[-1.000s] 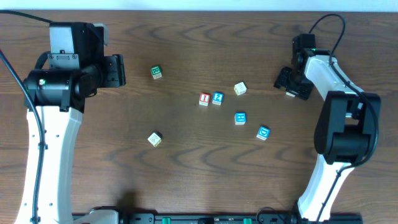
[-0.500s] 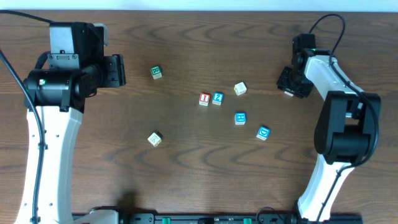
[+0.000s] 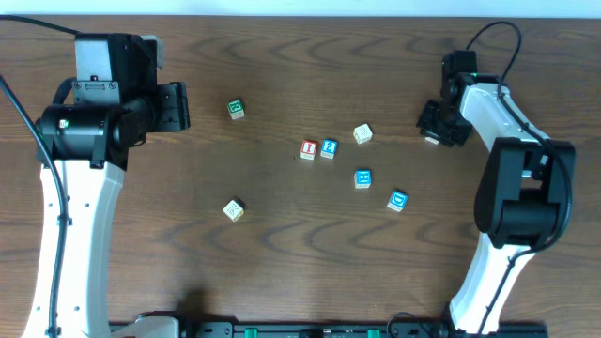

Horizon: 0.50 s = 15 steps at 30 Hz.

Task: Spell out Ai2
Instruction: 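Carry the 'A' block with the right gripper and place it left of 'I'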

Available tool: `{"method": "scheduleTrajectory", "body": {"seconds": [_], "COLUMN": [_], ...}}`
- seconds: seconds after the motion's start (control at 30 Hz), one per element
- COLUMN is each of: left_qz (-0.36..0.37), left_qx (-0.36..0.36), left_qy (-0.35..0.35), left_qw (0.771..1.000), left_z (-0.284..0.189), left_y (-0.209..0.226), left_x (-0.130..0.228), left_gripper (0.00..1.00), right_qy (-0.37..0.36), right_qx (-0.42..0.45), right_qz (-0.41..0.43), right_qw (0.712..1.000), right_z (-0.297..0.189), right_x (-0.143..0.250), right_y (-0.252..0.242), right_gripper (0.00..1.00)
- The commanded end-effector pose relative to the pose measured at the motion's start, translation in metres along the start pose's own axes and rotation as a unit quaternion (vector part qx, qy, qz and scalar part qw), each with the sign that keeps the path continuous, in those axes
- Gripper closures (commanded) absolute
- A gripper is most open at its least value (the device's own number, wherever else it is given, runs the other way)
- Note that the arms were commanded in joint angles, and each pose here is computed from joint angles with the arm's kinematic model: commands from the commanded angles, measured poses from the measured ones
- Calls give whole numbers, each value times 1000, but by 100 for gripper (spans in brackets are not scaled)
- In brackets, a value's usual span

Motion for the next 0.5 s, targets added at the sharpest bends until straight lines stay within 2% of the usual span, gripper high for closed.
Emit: {"method": "scheduleTrajectory", "body": {"seconds": [0.0, 0.1, 0.27, 0.37, 0.47], "left_qz": [5, -2, -51, -87, -105], "left_qx": [-7, -40, -69, -83, -95], "left_qy": [5, 6, -7, -15, -19], "left_qw": [1000, 999, 996, 993, 990], "left_z": [3, 2, -6, -10, -13], "left_y": [3, 18, 58, 86, 101], "left_x": [0, 1, -5, -9, -9], "left_gripper": [32, 35, 35, 35, 34], "right_qy": [20, 11, -27, -51, -48], "right_qx": [-61, -93, -128, -161, -187], "right_qz": [-32, -85, -181, -243, -251], "right_qw": [997, 992, 975, 955, 949], "right_z": [-4, -26, -90, -129, -140], "right_x": [9, 16, 33, 67, 115], "right_y": [39, 92, 185, 249, 299], "right_gripper": [99, 99, 99, 99, 99]}}
Point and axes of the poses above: each gripper's point midway between its finger pads, its own z axis out along the fingers, its own y axis along the line the jaws close on, x = y × z, the point moved 2 cm from there along -z, back along the fingers, and after that the axes turned 9 degrees about -z, right-handed, at the moved point
